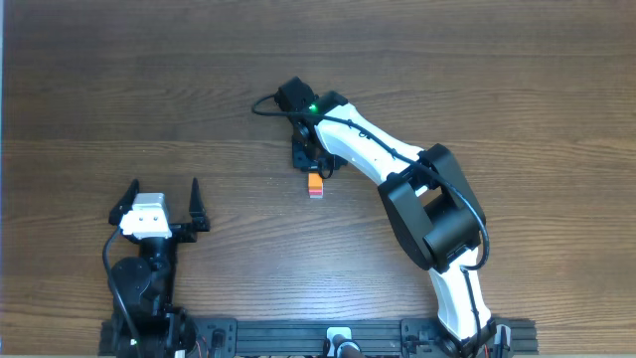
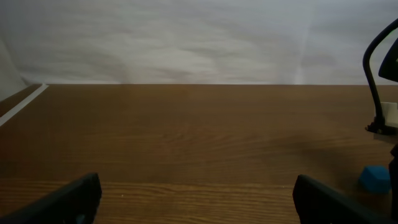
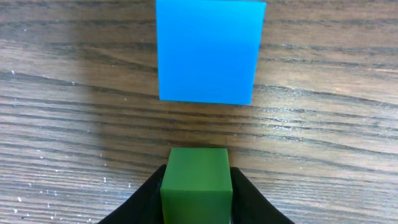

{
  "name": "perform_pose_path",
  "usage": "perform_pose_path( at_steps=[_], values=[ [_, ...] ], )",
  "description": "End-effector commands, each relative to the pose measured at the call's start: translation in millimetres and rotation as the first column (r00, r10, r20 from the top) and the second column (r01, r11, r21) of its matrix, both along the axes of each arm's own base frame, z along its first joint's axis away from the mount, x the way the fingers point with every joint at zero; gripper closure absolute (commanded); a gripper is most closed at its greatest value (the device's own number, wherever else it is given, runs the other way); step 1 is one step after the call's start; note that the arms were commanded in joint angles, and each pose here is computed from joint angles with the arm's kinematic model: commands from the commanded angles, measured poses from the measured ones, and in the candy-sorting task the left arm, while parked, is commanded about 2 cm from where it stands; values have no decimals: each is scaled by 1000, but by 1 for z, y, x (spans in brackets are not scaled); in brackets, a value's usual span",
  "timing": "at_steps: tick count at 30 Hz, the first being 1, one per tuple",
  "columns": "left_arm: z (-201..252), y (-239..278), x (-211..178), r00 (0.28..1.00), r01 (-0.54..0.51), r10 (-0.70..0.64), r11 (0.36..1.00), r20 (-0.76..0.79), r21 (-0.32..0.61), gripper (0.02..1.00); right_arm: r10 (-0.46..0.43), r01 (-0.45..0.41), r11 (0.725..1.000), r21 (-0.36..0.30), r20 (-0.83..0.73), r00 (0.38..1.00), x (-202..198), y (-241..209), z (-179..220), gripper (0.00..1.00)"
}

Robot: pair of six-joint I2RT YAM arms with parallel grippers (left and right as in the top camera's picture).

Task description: Stack Cubes

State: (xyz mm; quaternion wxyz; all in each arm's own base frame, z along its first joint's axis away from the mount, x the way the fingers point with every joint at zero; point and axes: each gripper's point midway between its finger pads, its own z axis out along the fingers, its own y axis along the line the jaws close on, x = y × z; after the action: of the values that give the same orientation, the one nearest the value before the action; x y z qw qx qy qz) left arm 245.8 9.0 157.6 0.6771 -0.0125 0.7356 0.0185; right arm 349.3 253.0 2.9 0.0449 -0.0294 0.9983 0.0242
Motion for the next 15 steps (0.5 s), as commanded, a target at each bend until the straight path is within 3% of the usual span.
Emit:
perform_pose_path(
  at_steps=[1, 15],
  values=[
    [0, -2, 0, 1000, 11, -11, 1000, 6, 13, 18, 7, -7, 1000, -1, 7, 1000, 2, 4, 1, 691],
    [0, -2, 0, 1000, 10, -10, 1000, 6, 13, 18, 9, -9, 1000, 13, -1, 1000, 1, 7, 1, 801]
  ],
)
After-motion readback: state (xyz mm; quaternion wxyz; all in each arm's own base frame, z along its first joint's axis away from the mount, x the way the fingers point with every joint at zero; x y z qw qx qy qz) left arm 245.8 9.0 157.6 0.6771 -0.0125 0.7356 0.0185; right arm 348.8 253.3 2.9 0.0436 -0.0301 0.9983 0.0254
